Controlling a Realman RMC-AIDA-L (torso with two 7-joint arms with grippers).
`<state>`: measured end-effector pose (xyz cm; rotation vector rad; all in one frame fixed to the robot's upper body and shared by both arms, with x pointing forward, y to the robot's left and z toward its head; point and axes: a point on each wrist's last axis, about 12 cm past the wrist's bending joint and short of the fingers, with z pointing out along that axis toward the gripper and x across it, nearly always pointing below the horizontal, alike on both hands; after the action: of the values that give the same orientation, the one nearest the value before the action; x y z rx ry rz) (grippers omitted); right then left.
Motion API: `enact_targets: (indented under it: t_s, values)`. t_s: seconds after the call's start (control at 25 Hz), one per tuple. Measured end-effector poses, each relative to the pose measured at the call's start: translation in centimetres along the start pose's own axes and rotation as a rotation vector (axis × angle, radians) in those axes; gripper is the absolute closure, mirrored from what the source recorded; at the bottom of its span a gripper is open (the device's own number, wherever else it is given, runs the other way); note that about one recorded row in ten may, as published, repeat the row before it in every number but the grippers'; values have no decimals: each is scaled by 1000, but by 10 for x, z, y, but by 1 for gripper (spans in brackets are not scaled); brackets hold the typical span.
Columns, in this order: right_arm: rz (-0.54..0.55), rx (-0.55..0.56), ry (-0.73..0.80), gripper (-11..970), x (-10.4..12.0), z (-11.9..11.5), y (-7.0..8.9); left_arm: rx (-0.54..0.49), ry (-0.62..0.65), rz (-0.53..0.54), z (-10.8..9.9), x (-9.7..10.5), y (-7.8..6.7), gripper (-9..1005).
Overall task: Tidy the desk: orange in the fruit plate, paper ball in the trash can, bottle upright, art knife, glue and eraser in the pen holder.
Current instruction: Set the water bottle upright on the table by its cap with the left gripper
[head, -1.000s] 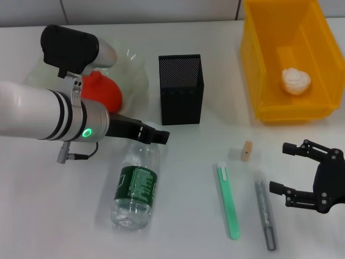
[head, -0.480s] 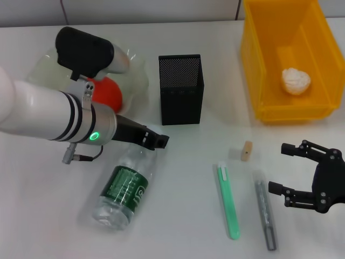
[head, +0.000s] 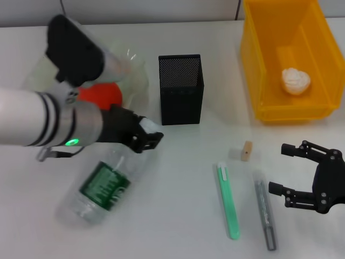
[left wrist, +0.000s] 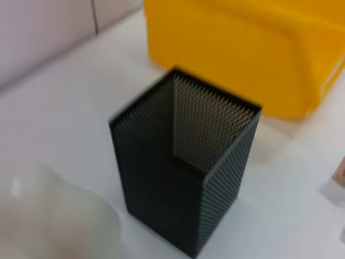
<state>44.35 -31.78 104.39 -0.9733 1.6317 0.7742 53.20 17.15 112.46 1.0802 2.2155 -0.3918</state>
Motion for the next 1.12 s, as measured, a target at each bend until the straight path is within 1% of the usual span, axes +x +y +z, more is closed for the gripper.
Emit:
enact_targets:
  t_s: [0.08,0.12,0.16,0.2,0.32,0.44,0.48,0.52,0.56,0.68,0.72,0.76,0.8,0.84,0.92,1.12]
  values:
    - [9,0,1,111,0,0,0,-7,-35,37,-11,6,2,525]
    - [20,-1,0,111,-1,0,-1,14,-80,51,-23,15,6,525]
    - [20,-1,0,111,-1,0,-1,14,-80,51,-23,15,6,525]
    - [25,-2,0,111,-1,0,-1,33,-109,54,-28,18,8,525]
    - [30,-8,-3,112,-4,2,-3,84,-222,53,-43,33,18,525]
    - [35,-17,1,112,-5,3,-4,107,-328,80,-54,48,25,526]
    - [38,-22,5,112,-6,4,-5,108,-349,88,-56,53,27,526]
    - [44,-33,13,112,-8,5,-6,113,-394,103,-60,63,31,527]
    - [44,-33,13,112,-8,5,-6,113,-394,103,-60,63,31,527]
    - [46,-42,9,112,-10,6,-6,122,-456,151,-62,77,36,529]
    - [44,-50,4,112,-11,7,-6,122,-508,174,-64,87,39,529]
    - [44,-50,4,112,-11,7,-6,122,-508,174,-64,87,39,530]
    - [43,-54,2,112,-11,7,-6,120,-542,175,-67,94,42,530]
    - [42,-57,0,112,-12,8,-6,116,-548,176,-68,95,44,531]
    - [38,-62,-3,113,-13,9,-7,101,-580,177,-72,105,49,532]
    - [38,-71,-8,113,-16,12,-8,89,-631,169,-78,114,54,531]
